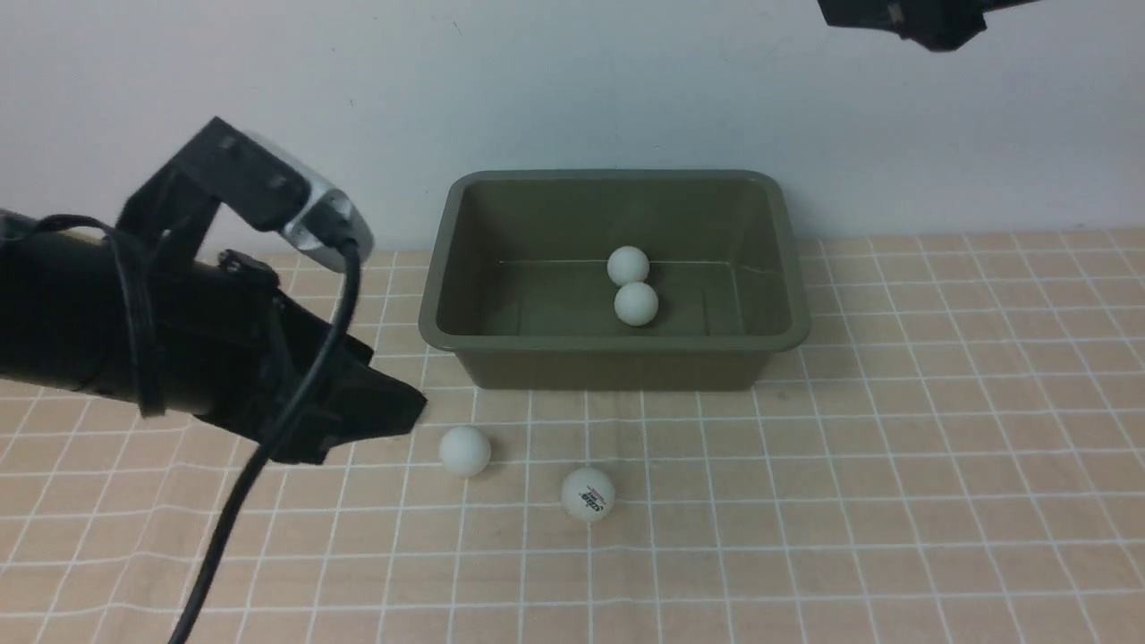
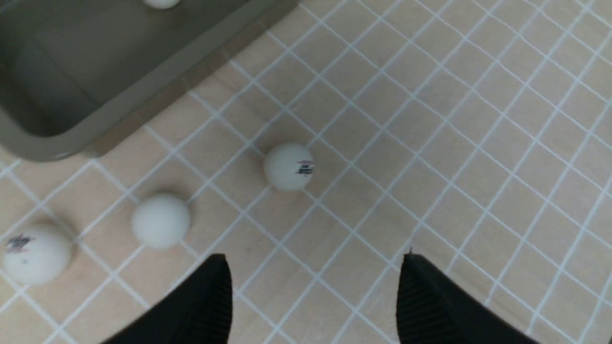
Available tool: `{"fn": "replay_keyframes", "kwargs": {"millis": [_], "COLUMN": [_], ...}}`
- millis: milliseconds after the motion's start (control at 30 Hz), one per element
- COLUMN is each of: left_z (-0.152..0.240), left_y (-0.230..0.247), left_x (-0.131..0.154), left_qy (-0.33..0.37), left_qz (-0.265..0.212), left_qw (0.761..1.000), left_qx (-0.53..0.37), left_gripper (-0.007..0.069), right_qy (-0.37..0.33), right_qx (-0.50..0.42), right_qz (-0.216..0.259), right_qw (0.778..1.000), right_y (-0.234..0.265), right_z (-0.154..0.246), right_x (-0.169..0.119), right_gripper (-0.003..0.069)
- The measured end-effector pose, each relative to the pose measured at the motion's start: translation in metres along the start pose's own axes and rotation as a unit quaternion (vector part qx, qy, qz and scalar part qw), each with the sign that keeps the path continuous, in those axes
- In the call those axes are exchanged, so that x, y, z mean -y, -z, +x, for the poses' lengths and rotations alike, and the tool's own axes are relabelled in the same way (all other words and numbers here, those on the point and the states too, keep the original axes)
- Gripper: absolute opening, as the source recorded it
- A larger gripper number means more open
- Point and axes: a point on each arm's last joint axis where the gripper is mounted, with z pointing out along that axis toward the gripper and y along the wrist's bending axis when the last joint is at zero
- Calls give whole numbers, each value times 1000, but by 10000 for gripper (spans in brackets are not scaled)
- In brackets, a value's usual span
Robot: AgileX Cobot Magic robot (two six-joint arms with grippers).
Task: Put the table tennis balls into the box on the light coffee tablecloth.
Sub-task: 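Reach for and grasp a ping pong ball on the table beside the basket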
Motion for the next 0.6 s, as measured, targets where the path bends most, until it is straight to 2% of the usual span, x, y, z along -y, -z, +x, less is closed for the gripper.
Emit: {"fn": "replay_keyframes", "kwargs": {"millis": [167,267,400,600], "left_z": [-5,-5,-6,-12], "left_y": [-19,-31,-54,-99], "left_x": [23,28,23,10], "left_qy": [-83,-94,-68,-36], "left_qz": [-1,-10,-20,-8], "left_qw": [996,994,994,992], "left_qx": [-33,-54,-78,-119], "left_gripper": [386,386,386,386], "right_qy": [0,0,-1,-3], "right_qx": [1,1,1,2], "right_qz": [0,0,-1,-1], "right_qw": [1000,1000,1000,1000], "right_y": [0,0,0,0], "right_z": [0,0,0,0], "right_x": [0,0,0,0], "right_gripper": [456,456,456,456]}}
